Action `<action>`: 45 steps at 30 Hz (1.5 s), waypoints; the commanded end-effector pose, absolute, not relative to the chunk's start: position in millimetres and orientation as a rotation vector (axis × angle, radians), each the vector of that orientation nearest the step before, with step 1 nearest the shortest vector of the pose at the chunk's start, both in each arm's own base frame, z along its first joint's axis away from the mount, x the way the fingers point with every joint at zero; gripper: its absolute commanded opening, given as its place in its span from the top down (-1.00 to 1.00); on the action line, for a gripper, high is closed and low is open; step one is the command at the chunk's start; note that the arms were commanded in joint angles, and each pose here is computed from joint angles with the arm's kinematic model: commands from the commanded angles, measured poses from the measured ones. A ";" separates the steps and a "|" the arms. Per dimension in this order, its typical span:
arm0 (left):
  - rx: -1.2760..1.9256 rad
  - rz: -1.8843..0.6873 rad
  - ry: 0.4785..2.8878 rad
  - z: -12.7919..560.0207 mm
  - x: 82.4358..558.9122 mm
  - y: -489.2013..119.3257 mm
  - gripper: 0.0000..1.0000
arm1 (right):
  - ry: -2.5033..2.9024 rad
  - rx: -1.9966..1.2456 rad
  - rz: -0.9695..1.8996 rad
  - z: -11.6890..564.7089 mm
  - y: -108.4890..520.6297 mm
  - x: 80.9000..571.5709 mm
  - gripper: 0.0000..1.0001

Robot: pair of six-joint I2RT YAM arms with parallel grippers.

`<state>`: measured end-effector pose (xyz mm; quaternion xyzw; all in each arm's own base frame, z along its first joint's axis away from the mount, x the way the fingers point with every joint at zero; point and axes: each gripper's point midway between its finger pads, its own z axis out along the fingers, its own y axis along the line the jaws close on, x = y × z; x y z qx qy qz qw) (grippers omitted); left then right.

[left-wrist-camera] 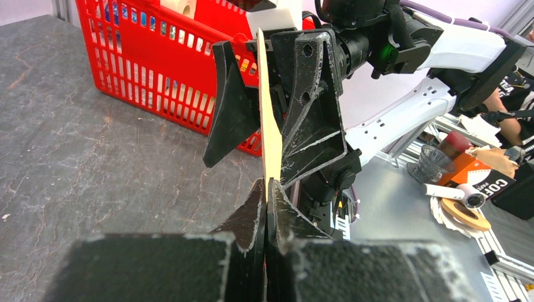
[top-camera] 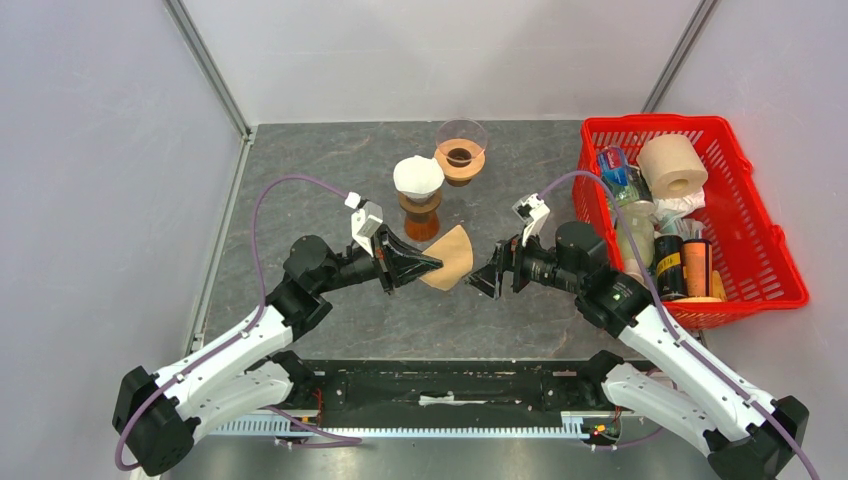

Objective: Place the coffee filter in the dripper

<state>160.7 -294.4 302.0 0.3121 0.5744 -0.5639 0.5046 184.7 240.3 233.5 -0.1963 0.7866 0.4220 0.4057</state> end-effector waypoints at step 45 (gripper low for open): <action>0.742 -1.368 1.382 305.9 161.1 -295.2 0.95 | 1.955 -0.465 0.970 240.8 233.2 201.6 -0.94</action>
